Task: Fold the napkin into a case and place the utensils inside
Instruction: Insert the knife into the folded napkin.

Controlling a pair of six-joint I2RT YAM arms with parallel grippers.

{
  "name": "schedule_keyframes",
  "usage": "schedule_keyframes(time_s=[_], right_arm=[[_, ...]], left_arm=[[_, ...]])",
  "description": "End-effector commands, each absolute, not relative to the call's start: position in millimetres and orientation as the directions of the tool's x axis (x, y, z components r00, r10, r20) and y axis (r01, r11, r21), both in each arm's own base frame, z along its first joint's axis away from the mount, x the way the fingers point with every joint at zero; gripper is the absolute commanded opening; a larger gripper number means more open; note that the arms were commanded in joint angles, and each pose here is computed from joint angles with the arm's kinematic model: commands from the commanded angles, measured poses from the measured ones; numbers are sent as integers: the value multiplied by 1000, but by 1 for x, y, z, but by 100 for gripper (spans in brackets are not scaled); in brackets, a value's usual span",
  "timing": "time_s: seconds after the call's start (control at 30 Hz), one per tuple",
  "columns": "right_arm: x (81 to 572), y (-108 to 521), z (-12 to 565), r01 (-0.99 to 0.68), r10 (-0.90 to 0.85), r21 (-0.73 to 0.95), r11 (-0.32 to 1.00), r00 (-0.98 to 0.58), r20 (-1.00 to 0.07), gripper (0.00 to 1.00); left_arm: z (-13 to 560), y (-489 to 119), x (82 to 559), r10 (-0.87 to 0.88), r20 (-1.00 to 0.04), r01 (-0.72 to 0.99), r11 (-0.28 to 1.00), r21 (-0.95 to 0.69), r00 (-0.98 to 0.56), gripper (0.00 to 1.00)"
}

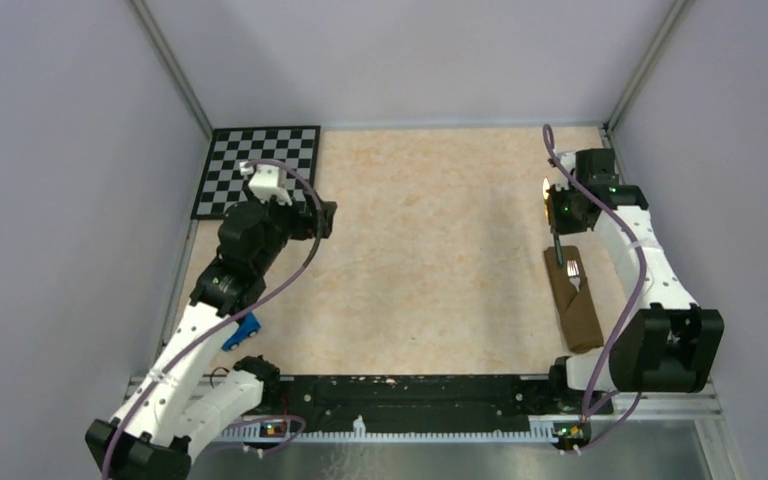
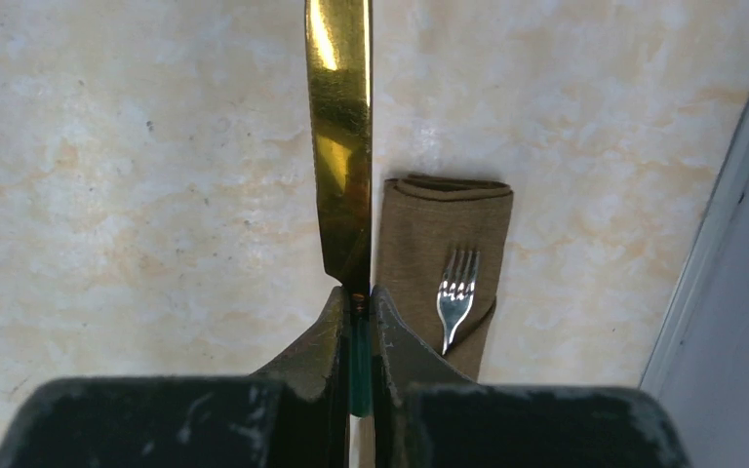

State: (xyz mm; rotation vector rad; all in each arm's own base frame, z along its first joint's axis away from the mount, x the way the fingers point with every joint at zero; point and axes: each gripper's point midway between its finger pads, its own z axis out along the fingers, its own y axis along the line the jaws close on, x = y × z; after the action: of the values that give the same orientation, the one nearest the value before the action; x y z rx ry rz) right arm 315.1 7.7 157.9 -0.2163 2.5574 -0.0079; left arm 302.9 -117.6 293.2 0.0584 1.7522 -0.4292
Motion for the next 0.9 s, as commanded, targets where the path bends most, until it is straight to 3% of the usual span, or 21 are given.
schedule_keyframes(time_s=[0.0, 0.87], right_arm=[[327, 9, 159, -293, -282, -85, 952, -742, -608, 0], [303, -32, 70, -283, -302, -115, 952, -814, -497, 0]], left_arm=[[310, -133, 308, -143, -983, 321, 931, -174, -118, 99], [291, -137, 282, -18, -993, 204, 978, -41, -112, 99]])
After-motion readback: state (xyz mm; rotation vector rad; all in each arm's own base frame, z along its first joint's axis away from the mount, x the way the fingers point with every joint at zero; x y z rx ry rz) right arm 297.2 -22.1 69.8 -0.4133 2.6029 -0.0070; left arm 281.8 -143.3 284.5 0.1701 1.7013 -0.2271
